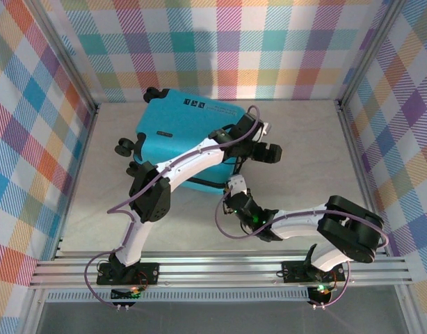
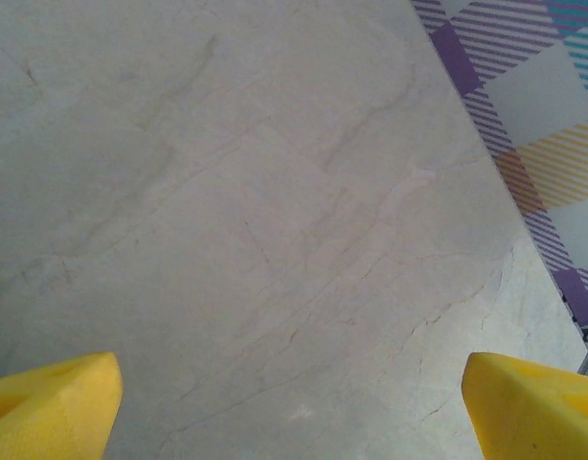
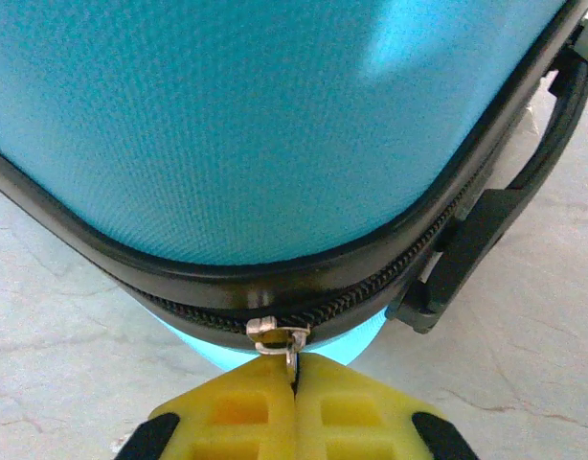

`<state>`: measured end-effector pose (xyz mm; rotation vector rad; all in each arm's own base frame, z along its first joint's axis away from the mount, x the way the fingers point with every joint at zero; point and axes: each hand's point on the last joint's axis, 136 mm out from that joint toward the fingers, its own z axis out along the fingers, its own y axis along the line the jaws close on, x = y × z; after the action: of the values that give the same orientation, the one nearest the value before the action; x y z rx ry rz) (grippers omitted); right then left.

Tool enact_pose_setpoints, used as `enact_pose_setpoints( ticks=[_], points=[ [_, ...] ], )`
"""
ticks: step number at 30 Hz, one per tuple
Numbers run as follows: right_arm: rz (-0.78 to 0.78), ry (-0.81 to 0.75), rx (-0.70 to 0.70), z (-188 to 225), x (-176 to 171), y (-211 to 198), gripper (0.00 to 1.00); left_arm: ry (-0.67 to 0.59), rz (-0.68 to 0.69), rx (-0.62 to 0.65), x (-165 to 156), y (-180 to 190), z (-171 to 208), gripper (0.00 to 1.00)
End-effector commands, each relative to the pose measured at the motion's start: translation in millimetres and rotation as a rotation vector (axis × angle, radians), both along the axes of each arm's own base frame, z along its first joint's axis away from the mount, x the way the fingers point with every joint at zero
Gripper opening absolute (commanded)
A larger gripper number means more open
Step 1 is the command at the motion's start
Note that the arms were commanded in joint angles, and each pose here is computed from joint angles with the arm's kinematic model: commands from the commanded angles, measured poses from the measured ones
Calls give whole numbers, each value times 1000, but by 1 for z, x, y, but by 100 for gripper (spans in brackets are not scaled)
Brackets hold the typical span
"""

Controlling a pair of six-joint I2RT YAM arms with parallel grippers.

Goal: Pack the luggage

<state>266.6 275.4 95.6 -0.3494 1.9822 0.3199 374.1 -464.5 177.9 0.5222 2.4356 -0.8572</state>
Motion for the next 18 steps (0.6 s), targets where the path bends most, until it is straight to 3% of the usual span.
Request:
enact_pose_setpoints(
  ticks=[1, 18],
  points=[
    [-89, -31, -25, 7, 12, -26, 0, -20, 65, 16, 0, 21, 16, 92],
    [-190, -9, -37, 8, 37, -70, 0, -13, 156, -11, -1, 47, 21, 90]
  ],
)
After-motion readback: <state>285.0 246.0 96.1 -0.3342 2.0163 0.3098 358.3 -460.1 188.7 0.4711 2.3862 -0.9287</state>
